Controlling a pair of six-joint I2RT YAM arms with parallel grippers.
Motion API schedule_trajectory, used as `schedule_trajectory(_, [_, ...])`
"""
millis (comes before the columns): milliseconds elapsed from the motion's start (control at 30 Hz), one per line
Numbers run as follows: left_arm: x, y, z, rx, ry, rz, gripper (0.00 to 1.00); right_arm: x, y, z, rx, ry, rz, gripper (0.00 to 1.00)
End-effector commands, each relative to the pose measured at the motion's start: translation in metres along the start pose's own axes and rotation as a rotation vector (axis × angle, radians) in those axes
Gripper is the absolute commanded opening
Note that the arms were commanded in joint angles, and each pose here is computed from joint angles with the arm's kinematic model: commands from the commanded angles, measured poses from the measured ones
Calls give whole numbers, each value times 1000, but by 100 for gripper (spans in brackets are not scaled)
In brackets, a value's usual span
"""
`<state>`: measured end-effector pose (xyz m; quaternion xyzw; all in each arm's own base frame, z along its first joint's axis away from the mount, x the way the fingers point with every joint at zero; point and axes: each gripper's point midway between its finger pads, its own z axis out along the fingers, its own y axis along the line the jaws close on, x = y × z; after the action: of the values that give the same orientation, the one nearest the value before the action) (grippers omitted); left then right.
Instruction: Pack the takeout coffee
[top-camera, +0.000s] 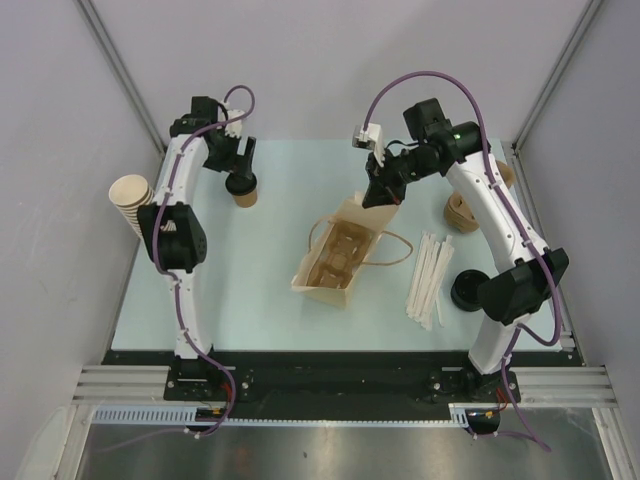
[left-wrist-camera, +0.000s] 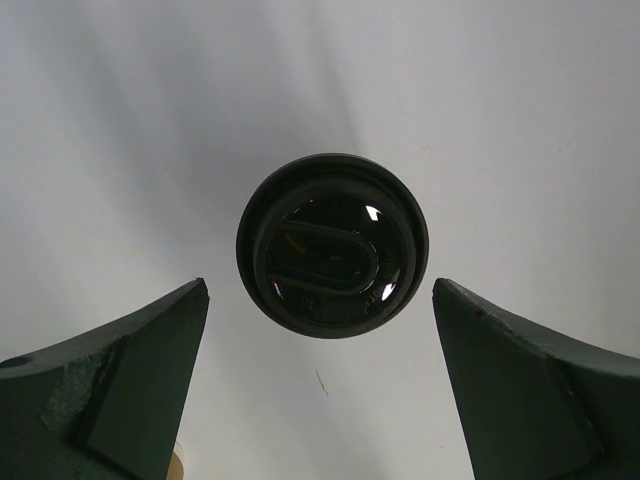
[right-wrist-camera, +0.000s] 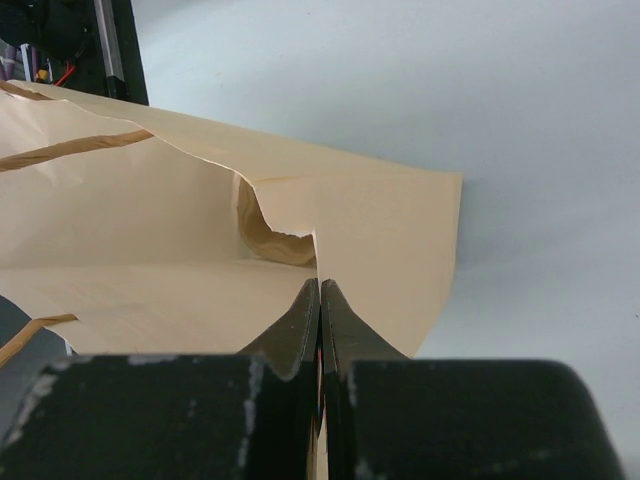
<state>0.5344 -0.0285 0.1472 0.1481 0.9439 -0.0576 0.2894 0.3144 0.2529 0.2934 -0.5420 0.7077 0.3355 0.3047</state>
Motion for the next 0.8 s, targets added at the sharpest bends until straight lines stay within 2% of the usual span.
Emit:
schedule_trajectory(0, [-2,-2,3,35,-12,0,99,-10,0,-6,6,-19,-26,0])
schedule_trajectory(400, [12,13,19,67,11,-104,99,-10,-3,-5,7,-12,-15,0])
schedule_trajectory(767, [10,7,17,99,-4,-116,100,-8,-5,-4,1,-5,-7,0])
